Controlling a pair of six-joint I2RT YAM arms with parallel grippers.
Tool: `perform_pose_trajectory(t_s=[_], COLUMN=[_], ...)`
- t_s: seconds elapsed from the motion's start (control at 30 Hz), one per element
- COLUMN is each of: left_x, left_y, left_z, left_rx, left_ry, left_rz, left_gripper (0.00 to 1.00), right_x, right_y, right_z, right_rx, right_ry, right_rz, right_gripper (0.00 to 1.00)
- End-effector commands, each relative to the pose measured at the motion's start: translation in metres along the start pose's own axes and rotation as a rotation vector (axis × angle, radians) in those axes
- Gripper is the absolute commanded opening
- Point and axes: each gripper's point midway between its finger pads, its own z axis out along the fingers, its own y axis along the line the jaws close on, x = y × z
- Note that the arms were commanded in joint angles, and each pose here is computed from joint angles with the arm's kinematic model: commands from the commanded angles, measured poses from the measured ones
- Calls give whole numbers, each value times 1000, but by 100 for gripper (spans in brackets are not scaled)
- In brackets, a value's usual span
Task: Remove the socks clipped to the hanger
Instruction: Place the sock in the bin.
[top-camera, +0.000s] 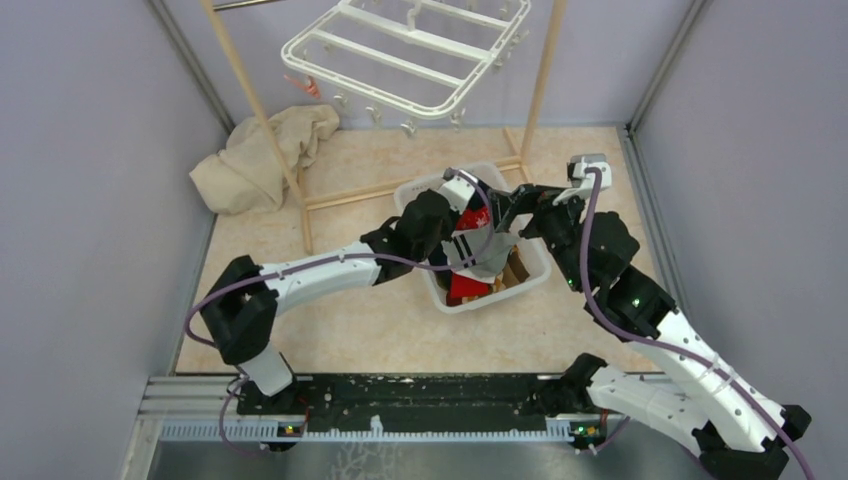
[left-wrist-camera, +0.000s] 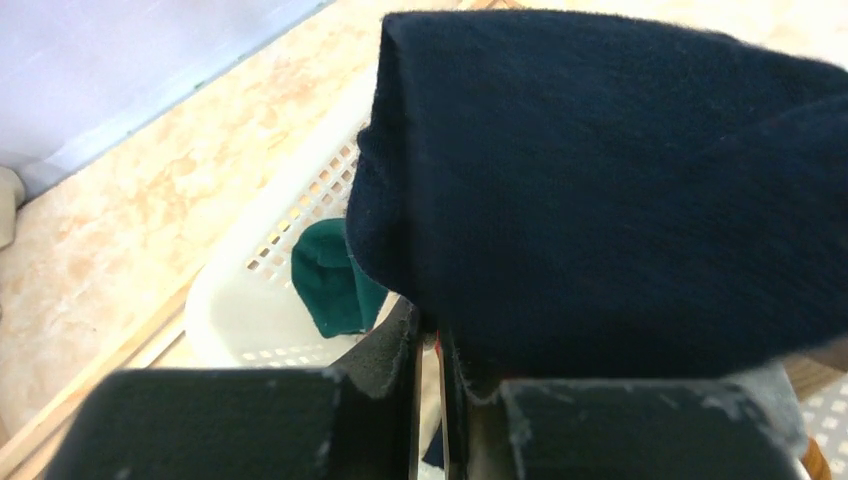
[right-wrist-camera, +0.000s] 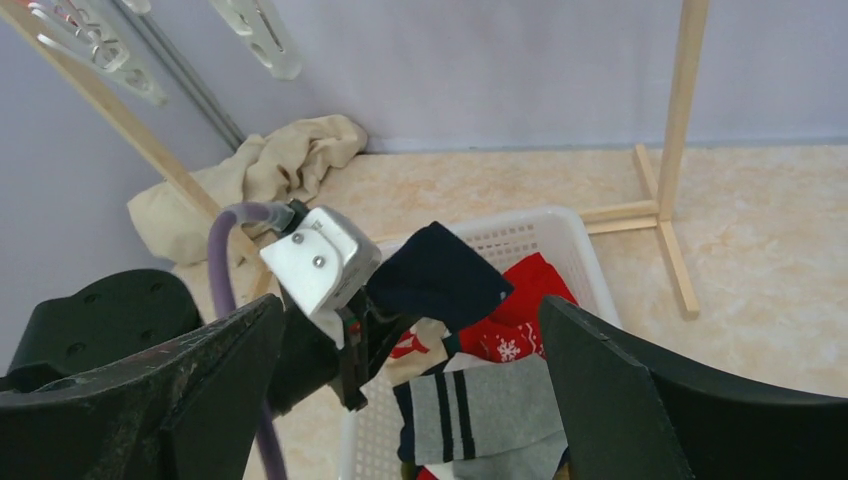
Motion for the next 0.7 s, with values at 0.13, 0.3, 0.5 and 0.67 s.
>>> perform_pose_trajectory(t_s=[0.13, 0.3, 0.5, 0.67], left_x=[-8, 6, 18, 23], left_y=[33, 49, 36, 32], left_z=[42, 67, 77, 72], left_rx=[-37, -48, 7, 26], left_ry=[-5, 58, 86, 95], left_rz=[-95, -66, -49, -76], left_gripper=[20, 27, 31, 33], right_x=[-5, 3, 8, 16], right_y=[-9, -12, -15, -19], right_z=[-8, -10, -9, -9], right_rx=[25, 34, 40, 50], right_ry=[-30, -16, -7, -1], right_rz=[26, 31, 25, 26], right_gripper=[99, 99, 99, 99])
